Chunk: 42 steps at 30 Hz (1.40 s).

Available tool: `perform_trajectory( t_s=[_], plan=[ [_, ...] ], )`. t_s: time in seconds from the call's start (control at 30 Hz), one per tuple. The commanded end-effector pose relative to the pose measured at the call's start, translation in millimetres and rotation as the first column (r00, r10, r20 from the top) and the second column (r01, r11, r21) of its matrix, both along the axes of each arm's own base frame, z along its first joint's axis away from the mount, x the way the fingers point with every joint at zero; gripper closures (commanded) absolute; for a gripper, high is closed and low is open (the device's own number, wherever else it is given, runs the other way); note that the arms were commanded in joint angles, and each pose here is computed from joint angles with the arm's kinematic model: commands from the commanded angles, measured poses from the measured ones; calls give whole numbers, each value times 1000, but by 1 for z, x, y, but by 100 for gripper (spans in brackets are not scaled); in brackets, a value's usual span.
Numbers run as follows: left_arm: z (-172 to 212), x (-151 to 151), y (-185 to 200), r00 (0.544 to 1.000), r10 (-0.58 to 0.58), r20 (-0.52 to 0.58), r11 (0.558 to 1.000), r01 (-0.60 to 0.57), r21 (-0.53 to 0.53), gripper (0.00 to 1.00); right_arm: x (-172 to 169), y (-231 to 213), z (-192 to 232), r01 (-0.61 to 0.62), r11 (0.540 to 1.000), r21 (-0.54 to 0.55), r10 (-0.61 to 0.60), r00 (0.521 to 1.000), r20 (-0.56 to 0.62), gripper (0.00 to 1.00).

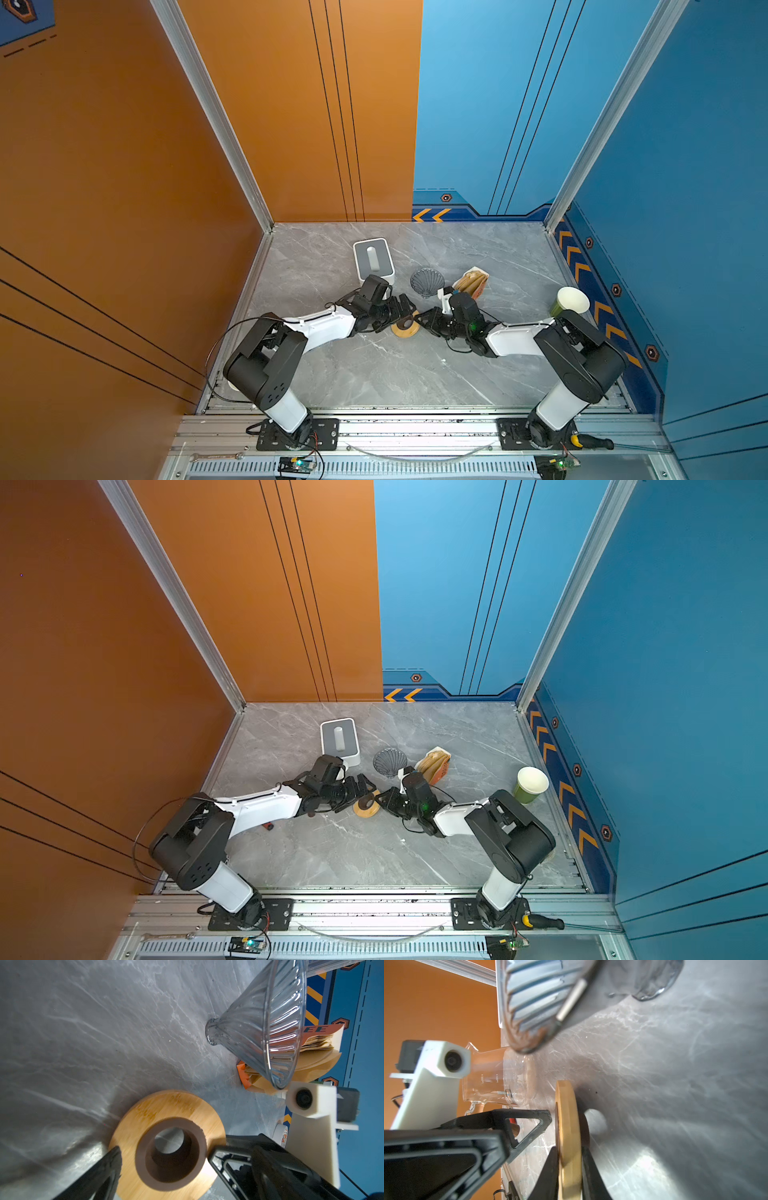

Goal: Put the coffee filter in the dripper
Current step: 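Lift the bamboo ring with the right gripper and carry it over the glass carafe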

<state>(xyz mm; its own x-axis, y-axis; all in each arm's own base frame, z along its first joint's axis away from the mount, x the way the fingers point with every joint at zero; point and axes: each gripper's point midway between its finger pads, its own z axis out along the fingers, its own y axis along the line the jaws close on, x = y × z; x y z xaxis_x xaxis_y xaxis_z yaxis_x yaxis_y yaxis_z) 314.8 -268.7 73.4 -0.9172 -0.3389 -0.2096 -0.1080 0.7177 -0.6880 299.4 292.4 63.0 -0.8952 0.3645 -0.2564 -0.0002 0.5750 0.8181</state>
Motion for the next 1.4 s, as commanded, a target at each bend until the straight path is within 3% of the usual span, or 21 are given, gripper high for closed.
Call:
perform_trajectory(
  t_s=[0.0, 0.4, 0.7, 0.9, 1.1, 1.37],
  plan=[
    [8, 0, -2, 1000, -4, 5, 999, 4, -34, 2, 4, 3, 15, -4, 1000, -8, 5, 999, 38, 83],
    [75, 9, 14, 993, 23, 112, 997, -15, -77, 2, 5, 7, 21, -14, 1000, -12, 15, 999, 47, 85],
    [120, 0, 94, 979, 112, 168, 988, -128, 89, 2, 0, 2, 49, -36, 999, -32, 38, 995, 92, 86],
    [121, -5, 157, 959, 222, 174, 948, -255, 191, 2, -4, 2, 74, -54, 998, -20, 56, 991, 125, 86],
    [115, 0, 195, 941, 305, 149, 927, -329, 183, 2, -2, 9, 100, -74, 997, 30, 68, 986, 154, 86],
    [115, 11, 216, 928, 348, 130, 923, -363, 124, 2, 9, 38, 141, -118, 984, 130, 91, 975, 201, 86]
  ],
)
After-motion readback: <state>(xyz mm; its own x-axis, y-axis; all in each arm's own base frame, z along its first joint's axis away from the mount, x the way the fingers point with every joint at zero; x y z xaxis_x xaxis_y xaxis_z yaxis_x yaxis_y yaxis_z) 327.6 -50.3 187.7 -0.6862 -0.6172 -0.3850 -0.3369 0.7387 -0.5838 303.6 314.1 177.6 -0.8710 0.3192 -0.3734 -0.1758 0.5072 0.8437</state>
